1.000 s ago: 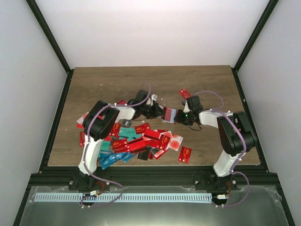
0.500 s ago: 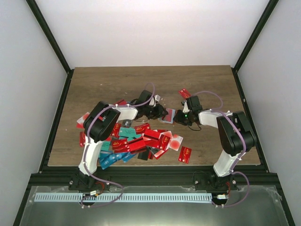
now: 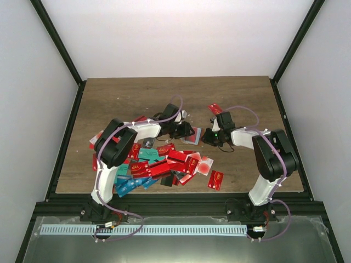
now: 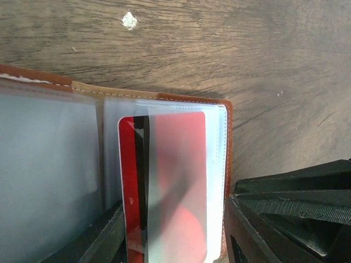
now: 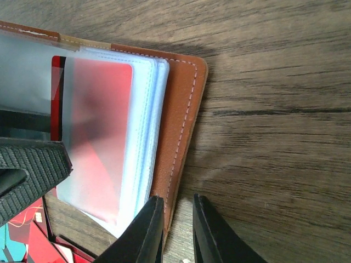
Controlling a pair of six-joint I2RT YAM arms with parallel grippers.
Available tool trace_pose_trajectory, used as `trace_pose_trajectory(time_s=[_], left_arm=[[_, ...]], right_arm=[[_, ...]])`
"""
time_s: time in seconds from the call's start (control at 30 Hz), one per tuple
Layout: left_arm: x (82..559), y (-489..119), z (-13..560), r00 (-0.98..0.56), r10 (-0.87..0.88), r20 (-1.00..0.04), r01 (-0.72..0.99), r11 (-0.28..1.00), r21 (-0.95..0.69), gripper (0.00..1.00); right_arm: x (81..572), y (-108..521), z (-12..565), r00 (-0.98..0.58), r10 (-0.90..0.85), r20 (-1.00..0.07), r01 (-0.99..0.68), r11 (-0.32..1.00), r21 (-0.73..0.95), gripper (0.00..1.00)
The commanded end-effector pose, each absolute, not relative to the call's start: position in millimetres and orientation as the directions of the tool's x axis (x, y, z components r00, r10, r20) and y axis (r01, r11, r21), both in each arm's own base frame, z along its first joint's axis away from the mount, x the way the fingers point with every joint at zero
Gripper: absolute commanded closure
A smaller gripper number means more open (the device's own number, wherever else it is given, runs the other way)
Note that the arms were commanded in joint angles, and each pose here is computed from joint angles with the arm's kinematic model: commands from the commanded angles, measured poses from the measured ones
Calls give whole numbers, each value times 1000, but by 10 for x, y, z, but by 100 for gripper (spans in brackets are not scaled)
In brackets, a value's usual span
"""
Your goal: Put the credit cards into the card holder
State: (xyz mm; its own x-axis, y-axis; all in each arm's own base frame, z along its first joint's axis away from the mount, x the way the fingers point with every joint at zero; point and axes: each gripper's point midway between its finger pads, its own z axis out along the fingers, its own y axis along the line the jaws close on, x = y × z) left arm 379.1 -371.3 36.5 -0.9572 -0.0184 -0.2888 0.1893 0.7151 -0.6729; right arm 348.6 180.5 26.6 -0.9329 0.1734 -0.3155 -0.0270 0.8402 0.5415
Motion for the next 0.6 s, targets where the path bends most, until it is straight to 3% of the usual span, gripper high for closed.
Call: trace_pose_trajectory(time_s=[0.0,0.37,0.57], left_arm=[[3765,-3608,377,-952,13,-305,203,772,-602,51],[3766,-3607,609,-929,44,-367,265,770,-580,38],[3777,-3602,762,-912,64,-406,308,761,-571,26]], right_arm=[[3542,1848,332,-928,156,-338,-56,839,541,83],[3605,1904,460,-921,156,-357,-79,822,563,83],[3634,1933,581,-910,158,-382,-101,812,575,83]])
